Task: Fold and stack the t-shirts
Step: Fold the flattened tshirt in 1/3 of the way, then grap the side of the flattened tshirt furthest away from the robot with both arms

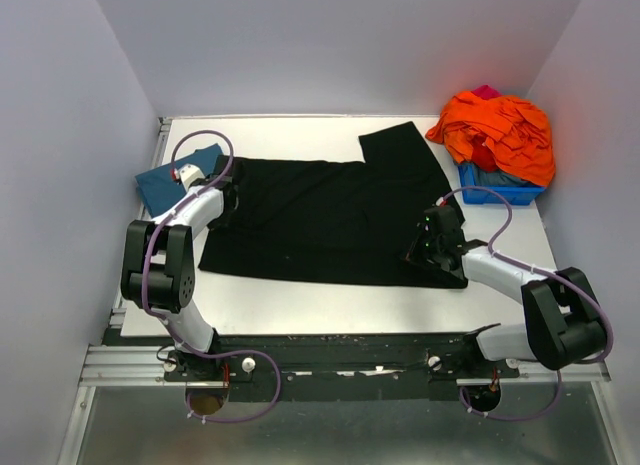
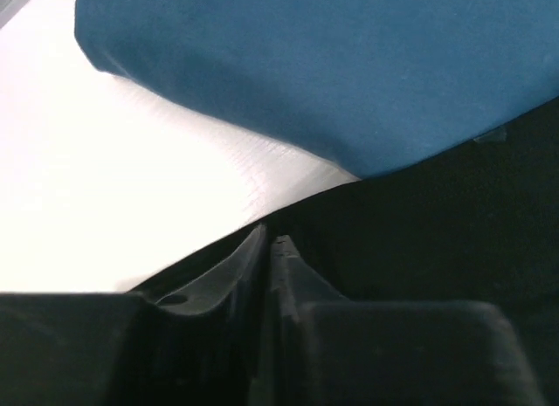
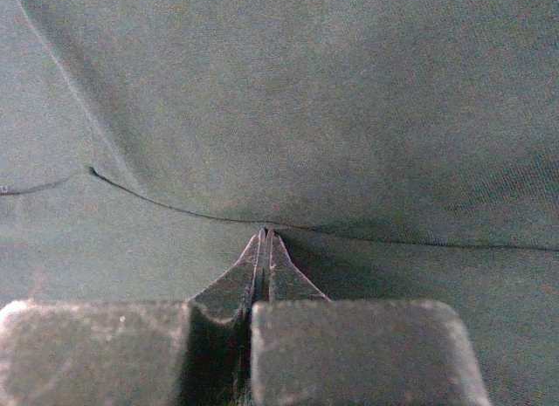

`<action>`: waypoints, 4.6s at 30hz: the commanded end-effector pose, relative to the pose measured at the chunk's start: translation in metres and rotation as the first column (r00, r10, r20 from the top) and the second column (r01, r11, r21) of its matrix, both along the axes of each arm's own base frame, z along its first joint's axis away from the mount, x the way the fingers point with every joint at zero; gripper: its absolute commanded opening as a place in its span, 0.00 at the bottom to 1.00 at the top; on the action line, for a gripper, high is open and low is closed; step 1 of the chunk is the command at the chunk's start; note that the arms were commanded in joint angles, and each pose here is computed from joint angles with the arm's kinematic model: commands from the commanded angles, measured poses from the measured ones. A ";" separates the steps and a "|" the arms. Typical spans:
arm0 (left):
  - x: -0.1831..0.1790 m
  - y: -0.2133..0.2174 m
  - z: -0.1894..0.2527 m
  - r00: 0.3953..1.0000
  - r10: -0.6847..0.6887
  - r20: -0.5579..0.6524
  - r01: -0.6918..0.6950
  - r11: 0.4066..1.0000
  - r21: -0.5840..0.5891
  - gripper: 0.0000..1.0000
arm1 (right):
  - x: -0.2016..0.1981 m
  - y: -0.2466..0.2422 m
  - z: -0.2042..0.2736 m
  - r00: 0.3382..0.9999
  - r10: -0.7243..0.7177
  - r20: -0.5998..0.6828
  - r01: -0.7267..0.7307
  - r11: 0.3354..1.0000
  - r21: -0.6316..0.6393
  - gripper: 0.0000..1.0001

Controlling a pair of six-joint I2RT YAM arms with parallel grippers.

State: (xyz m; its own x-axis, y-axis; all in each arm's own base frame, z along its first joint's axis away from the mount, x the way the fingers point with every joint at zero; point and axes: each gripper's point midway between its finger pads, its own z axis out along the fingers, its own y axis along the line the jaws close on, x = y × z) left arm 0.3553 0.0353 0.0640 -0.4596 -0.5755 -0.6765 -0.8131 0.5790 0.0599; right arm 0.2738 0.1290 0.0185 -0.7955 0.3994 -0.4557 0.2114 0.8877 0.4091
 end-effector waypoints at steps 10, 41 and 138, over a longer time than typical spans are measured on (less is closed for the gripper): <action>0.054 -0.023 0.066 0.946 -0.187 0.266 0.203 0.979 -0.034 0.56 | 0.000 0.004 0.019 0.992 0.055 0.115 -0.057 0.998 0.017 0.01; 0.232 -0.037 -0.016 0.968 -0.149 0.200 0.193 0.955 -0.224 0.56 | 0.005 0.011 0.025 0.982 0.091 0.163 -0.099 0.994 0.038 0.01; 0.218 -0.058 0.054 0.836 -0.352 0.421 0.460 0.867 -0.191 0.00 | 0.290 -0.084 0.006 0.971 -0.149 -0.185 0.103 0.966 -0.236 0.70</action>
